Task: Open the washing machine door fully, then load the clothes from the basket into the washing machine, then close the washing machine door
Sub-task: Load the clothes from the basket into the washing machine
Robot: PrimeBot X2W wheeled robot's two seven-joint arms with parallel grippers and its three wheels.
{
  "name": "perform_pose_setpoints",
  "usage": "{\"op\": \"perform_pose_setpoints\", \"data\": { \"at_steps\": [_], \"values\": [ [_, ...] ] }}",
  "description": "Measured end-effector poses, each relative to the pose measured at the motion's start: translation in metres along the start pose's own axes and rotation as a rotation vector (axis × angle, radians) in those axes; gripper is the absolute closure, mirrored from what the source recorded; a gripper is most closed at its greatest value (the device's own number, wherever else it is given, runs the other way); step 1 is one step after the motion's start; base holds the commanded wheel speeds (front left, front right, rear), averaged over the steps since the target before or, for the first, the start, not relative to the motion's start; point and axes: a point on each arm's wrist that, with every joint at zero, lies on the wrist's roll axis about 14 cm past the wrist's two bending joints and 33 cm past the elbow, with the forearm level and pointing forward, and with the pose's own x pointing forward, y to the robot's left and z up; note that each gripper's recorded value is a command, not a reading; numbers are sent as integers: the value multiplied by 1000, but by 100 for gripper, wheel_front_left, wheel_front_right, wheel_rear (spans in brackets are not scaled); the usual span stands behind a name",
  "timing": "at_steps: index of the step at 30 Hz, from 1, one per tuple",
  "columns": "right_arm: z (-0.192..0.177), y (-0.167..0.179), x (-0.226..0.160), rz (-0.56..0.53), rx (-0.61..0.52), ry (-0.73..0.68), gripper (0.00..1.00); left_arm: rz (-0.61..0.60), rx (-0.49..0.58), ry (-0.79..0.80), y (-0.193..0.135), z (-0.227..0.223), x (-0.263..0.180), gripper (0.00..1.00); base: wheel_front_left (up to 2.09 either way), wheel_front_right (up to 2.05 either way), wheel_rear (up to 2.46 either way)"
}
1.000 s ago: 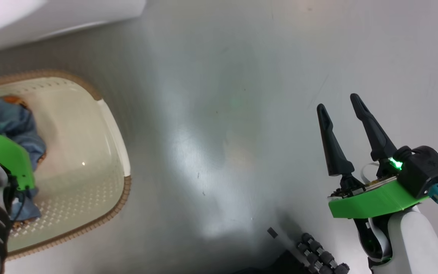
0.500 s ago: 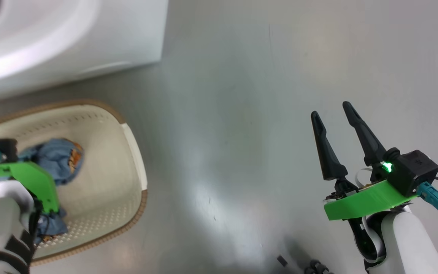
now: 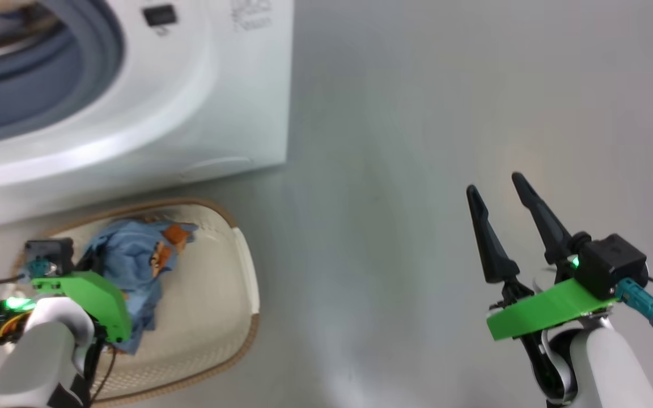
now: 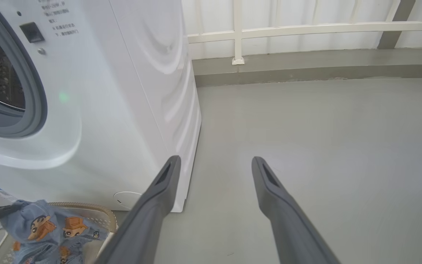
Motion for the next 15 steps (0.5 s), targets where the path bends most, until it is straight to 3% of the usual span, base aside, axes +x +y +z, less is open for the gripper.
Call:
{"op": "perform_pose_setpoints", "data": {
  "at_steps": [15],
  "values": [
    [34,31,-29,72,27,-62,0,55,-70,-359,-1,63,-103,100,0,0,0]
  ]
}}
